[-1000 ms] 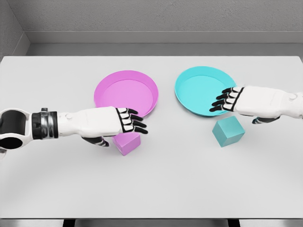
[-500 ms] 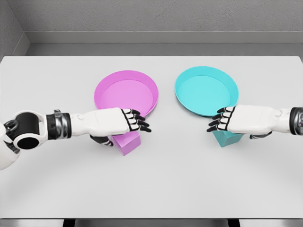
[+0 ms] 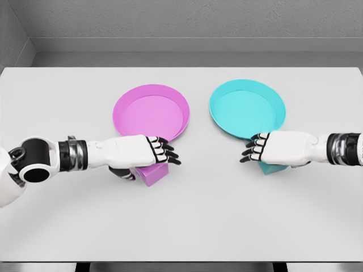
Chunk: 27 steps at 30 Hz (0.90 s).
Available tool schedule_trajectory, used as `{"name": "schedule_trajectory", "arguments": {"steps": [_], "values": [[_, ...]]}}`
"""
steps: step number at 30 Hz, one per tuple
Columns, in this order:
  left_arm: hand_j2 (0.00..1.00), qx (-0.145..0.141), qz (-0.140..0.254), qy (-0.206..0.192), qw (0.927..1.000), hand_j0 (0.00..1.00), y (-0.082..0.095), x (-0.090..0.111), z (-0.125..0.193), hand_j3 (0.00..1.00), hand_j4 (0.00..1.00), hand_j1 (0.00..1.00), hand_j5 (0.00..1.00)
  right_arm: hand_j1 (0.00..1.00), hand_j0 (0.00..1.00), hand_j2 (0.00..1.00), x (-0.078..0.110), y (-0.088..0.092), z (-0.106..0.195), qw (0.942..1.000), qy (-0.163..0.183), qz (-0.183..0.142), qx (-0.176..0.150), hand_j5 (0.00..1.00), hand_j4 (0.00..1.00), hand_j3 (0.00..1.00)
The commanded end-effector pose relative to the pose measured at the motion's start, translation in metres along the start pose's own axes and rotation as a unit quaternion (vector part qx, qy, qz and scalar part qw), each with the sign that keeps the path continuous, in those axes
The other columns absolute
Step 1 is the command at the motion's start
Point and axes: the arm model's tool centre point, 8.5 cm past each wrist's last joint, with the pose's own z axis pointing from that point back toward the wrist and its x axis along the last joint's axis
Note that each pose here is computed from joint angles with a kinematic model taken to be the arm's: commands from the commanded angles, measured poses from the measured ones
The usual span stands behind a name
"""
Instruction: Place the blocks in the corresponding plates according to their colors
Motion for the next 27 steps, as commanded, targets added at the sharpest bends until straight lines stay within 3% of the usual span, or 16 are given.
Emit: {"name": "schedule_trajectory", "arguments": {"steps": [1, 3, 5, 7, 17, 19, 25, 27], "values": [[1.00, -0.001, -0.001, 0.003, 1.0000, 1.00, 0.000, -0.001, 0.001, 1.00, 1.00, 1.00, 1.00, 1.00, 1.00, 1.00, 0.000, 0.008, -0.003, 0.9998, 0.004, 0.006, 0.017, 1.00, 1.00, 1.00], [0.99, -0.002, -0.002, 0.003, 1.0000, 0.99, -0.001, -0.001, 0.001, 0.99, 0.99, 0.99, 0.99, 1.00, 1.00, 1.00, -0.001, 0.007, -0.003, 0.9998, 0.005, 0.006, 0.017, 1.00, 1.00, 1.00], [0.93, -0.004, -0.004, 0.001, 1.0000, 0.93, -0.002, 0.000, 0.001, 0.93, 0.93, 0.93, 0.93, 0.71, 0.71, 0.71, -0.006, 0.003, 0.001, 0.9998, 0.015, 0.006, 0.010, 0.71, 0.71, 0.71], [0.88, -0.007, -0.009, 0.002, 0.9999, 0.88, -0.002, 0.000, 0.001, 0.88, 0.88, 0.88, 0.88, 0.63, 0.63, 0.63, -0.008, 0.002, 0.003, 0.9998, 0.018, 0.006, 0.008, 0.63, 0.63, 0.63], [0.61, -0.013, -0.015, -0.004, 0.9998, 0.61, -0.005, 0.003, -0.002, 0.61, 0.61, 0.61, 0.61, 0.63, 0.63, 0.63, -0.009, 0.000, 0.005, 0.9998, 0.018, 0.001, 0.002, 0.63, 0.63, 0.63], [0.54, -0.012, -0.019, -0.014, 0.9997, 0.54, -0.004, 0.005, -0.002, 0.54, 0.54, 0.54, 0.54, 0.63, 0.63, 0.63, -0.013, -0.007, 0.011, 0.9996, 0.019, -0.012, -0.019, 0.63, 0.63, 0.63], [0.47, -0.009, -0.036, -0.045, 0.9983, 0.47, 0.001, 0.011, 0.000, 0.47, 0.47, 0.47, 0.47, 0.63, 0.63, 0.63, -0.021, -0.011, 0.019, 0.9978, 0.018, -0.044, -0.046, 0.63, 0.63, 0.63], [0.44, -0.003, -0.049, -0.064, 0.9968, 0.44, 0.009, 0.014, 0.002, 0.44, 0.44, 0.44, 0.44, 0.64, 0.64, 0.64, -0.031, -0.018, 0.030, 0.9961, 0.033, -0.050, -0.065, 0.64, 0.64, 0.64]]}}
